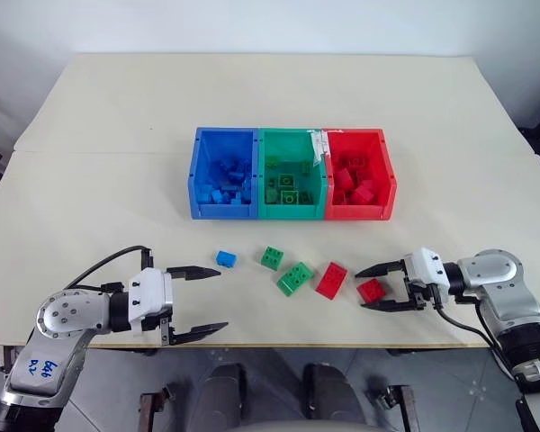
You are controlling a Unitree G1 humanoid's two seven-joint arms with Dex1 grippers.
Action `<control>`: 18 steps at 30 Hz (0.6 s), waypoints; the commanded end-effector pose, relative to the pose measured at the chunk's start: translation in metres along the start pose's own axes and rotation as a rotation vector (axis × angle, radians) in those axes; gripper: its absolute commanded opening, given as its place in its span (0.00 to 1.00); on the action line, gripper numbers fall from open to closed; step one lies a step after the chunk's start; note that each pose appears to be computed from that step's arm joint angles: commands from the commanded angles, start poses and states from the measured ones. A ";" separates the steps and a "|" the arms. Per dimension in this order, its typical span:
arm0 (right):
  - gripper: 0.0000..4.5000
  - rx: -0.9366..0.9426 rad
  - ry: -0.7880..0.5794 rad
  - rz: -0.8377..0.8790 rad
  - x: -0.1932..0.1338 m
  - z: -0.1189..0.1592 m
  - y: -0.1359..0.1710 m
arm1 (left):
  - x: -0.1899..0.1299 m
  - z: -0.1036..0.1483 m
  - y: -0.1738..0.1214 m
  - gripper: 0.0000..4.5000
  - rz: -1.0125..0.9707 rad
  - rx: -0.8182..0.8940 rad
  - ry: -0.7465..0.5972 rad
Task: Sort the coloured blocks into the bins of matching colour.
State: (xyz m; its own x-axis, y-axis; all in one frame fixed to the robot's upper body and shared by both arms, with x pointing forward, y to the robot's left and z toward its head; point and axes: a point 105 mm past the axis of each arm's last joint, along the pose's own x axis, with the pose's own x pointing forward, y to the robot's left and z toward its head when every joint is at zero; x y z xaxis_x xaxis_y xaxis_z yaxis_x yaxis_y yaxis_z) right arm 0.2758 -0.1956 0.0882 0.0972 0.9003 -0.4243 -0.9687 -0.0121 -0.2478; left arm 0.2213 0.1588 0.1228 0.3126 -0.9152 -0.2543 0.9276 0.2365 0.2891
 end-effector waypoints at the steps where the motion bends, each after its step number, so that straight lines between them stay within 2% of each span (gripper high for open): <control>1: 0.41 0.016 -0.002 0.072 -0.003 -0.002 0.008 | -0.002 0.008 0.000 1.00 0.002 0.036 -0.009; 3: 0.41 0.014 -0.013 0.048 -0.007 0.002 0.005 | -0.002 0.008 0.001 1.00 0.005 0.040 -0.008; 6: 0.41 0.008 -0.066 -0.038 -0.019 0.023 -0.010 | -0.003 0.008 0.005 1.00 0.015 0.046 -0.003; 9: 0.41 0.023 -0.186 -0.246 -0.033 0.061 -0.052 | -0.003 0.007 0.011 1.00 0.038 0.048 -0.001; 12: 0.41 -0.005 -0.223 -0.379 -0.039 0.082 -0.087 | -0.002 0.007 0.014 1.00 0.049 0.048 -0.002; 18: 0.41 -0.026 -0.228 -0.647 -0.041 0.097 -0.149 | 0.001 0.006 0.018 1.00 0.062 0.054 0.007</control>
State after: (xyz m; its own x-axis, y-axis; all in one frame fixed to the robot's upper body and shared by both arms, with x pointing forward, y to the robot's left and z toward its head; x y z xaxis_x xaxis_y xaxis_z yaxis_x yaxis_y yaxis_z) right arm 0.3884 -0.1797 0.2189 0.5526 0.8333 -0.0162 -0.7721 0.5045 -0.3863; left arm 0.2363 0.1600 0.1303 0.3622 -0.8997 -0.2436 0.9017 0.2721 0.3360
